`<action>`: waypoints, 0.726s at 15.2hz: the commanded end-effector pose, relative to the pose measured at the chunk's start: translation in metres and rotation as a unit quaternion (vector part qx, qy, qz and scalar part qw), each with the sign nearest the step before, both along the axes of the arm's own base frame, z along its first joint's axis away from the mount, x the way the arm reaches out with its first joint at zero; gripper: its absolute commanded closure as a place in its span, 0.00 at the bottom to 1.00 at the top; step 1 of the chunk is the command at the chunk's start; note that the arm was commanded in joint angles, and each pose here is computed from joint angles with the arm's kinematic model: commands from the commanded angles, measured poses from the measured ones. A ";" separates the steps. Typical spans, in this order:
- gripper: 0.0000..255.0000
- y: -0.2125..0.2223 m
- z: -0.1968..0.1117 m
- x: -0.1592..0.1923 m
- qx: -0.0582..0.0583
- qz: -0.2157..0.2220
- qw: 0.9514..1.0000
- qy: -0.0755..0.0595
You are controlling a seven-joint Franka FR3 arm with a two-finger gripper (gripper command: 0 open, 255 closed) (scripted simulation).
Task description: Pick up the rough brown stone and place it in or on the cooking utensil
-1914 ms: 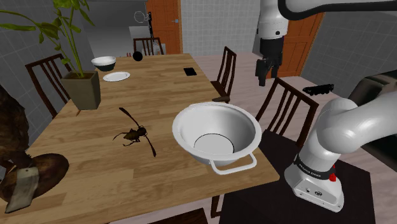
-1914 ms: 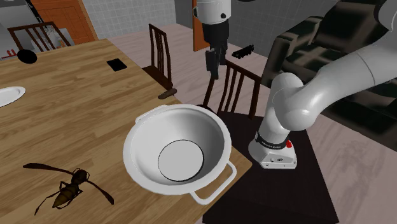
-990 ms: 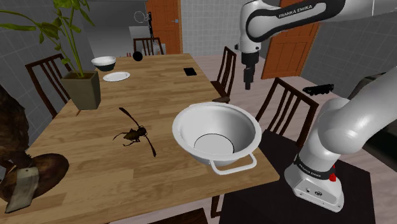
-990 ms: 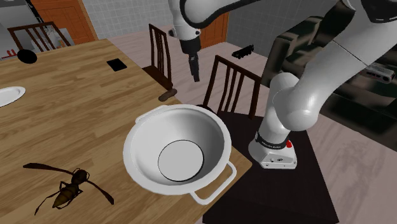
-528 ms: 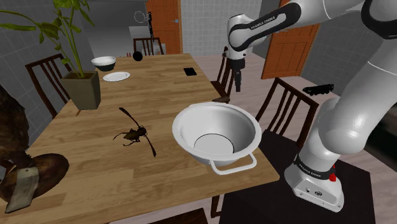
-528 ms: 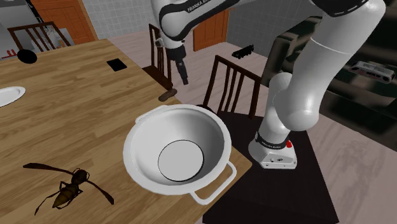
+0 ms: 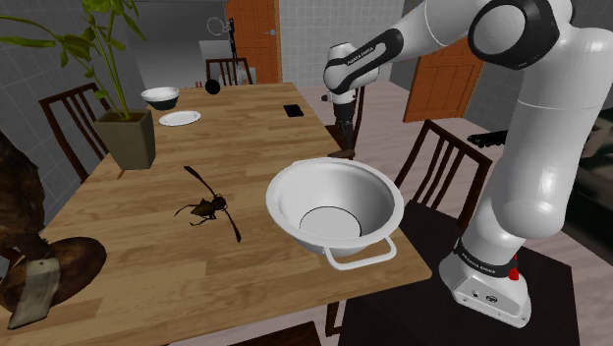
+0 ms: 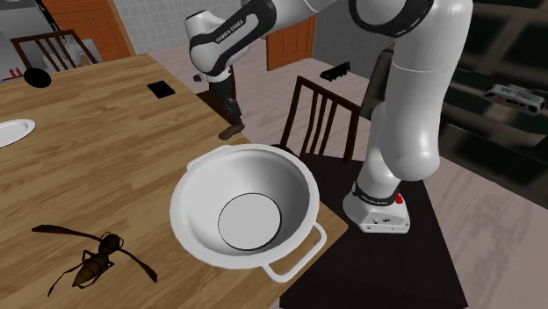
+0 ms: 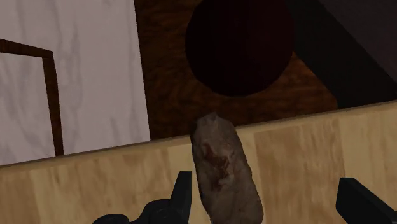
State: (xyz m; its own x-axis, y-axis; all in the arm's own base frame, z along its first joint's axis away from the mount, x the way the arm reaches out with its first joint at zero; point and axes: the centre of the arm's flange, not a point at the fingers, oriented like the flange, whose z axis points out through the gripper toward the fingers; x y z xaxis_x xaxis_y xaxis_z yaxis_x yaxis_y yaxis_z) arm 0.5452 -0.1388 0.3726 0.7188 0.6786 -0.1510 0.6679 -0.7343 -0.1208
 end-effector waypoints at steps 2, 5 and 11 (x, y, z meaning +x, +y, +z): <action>0.00 0.002 -0.023 0.031 0.010 0.047 0.999 0.003; 0.00 0.002 -0.038 0.028 0.010 0.047 0.999 0.003; 0.00 0.002 -0.062 0.023 0.010 0.047 0.999 0.003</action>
State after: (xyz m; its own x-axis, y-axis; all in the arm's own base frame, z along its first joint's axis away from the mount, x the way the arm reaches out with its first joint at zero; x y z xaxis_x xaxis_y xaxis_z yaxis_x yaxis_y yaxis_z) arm 0.5690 -0.1373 0.3133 0.6513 0.7457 -0.1407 0.7325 -0.6662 -0.1400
